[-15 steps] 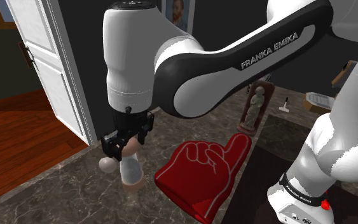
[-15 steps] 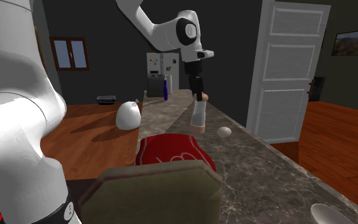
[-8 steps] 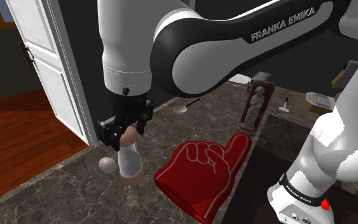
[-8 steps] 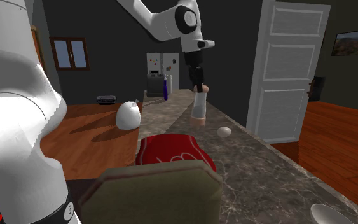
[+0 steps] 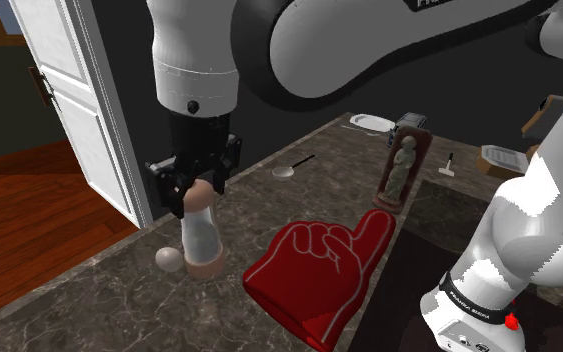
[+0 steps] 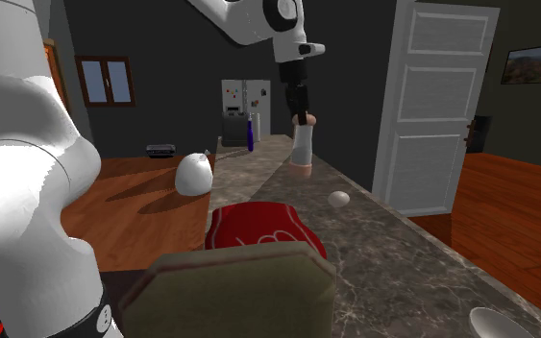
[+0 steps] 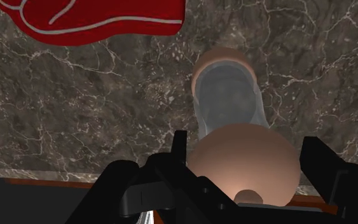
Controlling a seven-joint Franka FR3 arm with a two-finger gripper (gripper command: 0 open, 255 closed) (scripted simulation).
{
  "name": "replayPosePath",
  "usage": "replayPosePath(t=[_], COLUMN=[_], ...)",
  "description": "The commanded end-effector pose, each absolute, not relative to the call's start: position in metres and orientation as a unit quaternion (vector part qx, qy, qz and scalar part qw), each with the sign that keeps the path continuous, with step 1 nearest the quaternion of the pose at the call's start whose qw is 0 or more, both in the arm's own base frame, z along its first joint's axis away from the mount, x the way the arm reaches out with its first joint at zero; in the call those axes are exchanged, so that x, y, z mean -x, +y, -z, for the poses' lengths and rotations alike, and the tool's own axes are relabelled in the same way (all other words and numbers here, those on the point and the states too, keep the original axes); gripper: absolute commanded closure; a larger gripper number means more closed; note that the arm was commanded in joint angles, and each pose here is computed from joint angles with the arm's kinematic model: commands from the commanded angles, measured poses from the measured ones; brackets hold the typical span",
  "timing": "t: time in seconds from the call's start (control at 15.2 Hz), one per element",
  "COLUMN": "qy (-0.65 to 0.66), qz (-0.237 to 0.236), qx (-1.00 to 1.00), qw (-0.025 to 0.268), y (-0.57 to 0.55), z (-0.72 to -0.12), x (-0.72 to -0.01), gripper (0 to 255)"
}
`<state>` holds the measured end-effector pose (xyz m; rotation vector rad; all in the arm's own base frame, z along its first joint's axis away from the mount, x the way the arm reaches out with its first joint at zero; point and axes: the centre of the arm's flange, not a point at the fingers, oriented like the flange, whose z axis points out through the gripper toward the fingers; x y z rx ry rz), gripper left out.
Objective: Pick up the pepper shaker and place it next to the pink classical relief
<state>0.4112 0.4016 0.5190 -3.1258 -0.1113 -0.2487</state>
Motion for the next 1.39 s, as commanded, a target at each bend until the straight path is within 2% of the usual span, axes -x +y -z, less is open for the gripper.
replayPosePath(t=[0.0,1.32], qy=[-0.036,-0.036], qz=[0.079,0.079], qx=[0.996,0.996], qw=[0.002,0.002], y=[0.401,0.401], z=[-0.530,-0.636], x=[-0.412,-0.412], gripper=[255,255])
